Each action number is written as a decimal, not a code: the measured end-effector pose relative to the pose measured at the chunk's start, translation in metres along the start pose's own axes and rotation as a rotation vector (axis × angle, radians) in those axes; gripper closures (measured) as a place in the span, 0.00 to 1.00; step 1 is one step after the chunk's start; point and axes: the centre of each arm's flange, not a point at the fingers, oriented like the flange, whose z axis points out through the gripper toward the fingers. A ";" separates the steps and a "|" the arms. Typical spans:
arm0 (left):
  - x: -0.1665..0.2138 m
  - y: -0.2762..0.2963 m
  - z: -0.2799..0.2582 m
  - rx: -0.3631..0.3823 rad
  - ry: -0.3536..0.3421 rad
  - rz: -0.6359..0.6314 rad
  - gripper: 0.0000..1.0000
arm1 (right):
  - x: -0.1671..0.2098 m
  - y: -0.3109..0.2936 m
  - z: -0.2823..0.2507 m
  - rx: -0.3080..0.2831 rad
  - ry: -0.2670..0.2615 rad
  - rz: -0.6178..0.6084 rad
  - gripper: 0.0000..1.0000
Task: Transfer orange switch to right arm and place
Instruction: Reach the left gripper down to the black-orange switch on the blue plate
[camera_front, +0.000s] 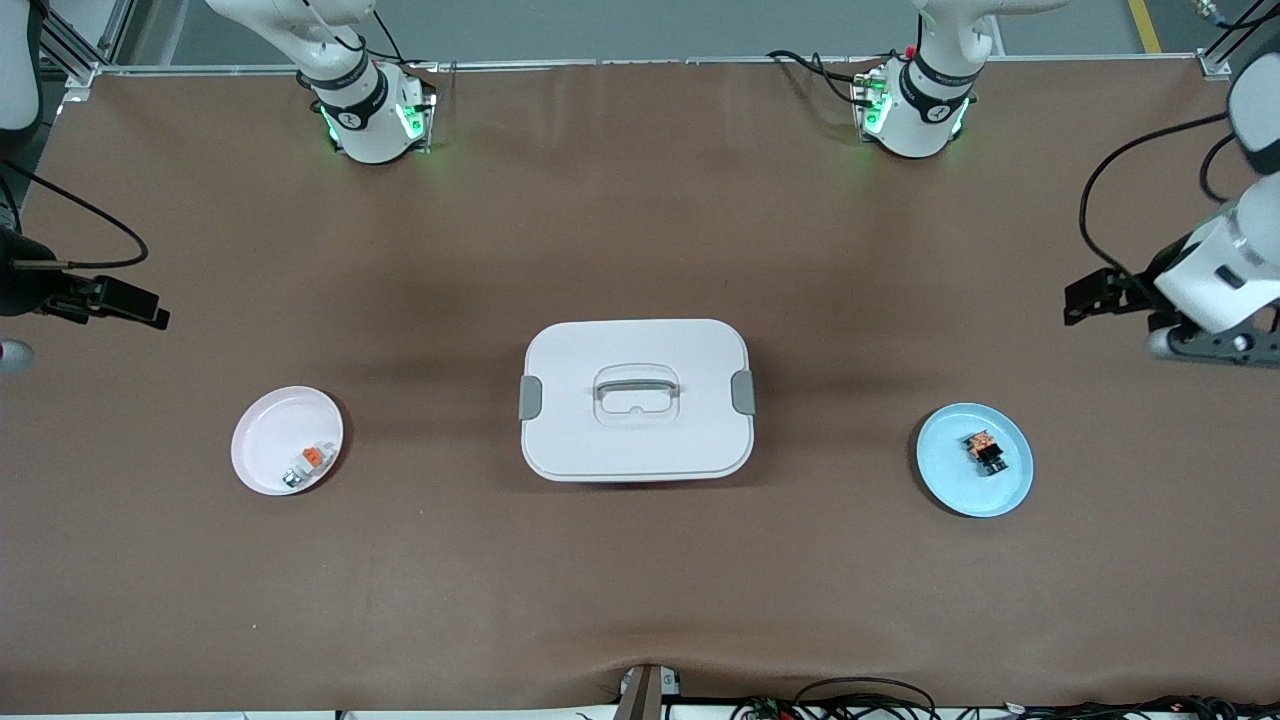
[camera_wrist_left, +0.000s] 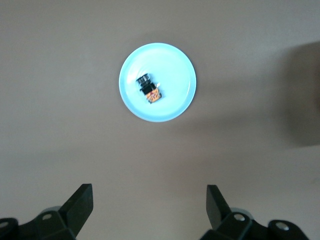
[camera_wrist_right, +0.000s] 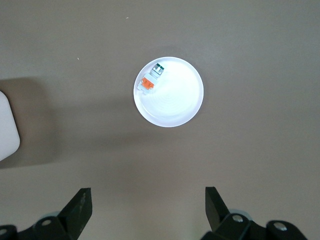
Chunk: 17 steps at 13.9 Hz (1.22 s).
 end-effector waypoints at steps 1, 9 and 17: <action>0.007 -0.006 0.016 -0.003 -0.004 0.056 0.00 | -0.001 0.001 -0.006 0.000 0.013 0.002 0.00; 0.058 -0.054 0.143 -0.061 0.070 0.569 0.00 | -0.022 0.029 -0.068 -0.006 0.085 -0.136 0.00; 0.094 -0.042 0.215 0.020 0.166 0.950 0.00 | -0.023 0.023 -0.068 0.036 0.076 0.014 0.00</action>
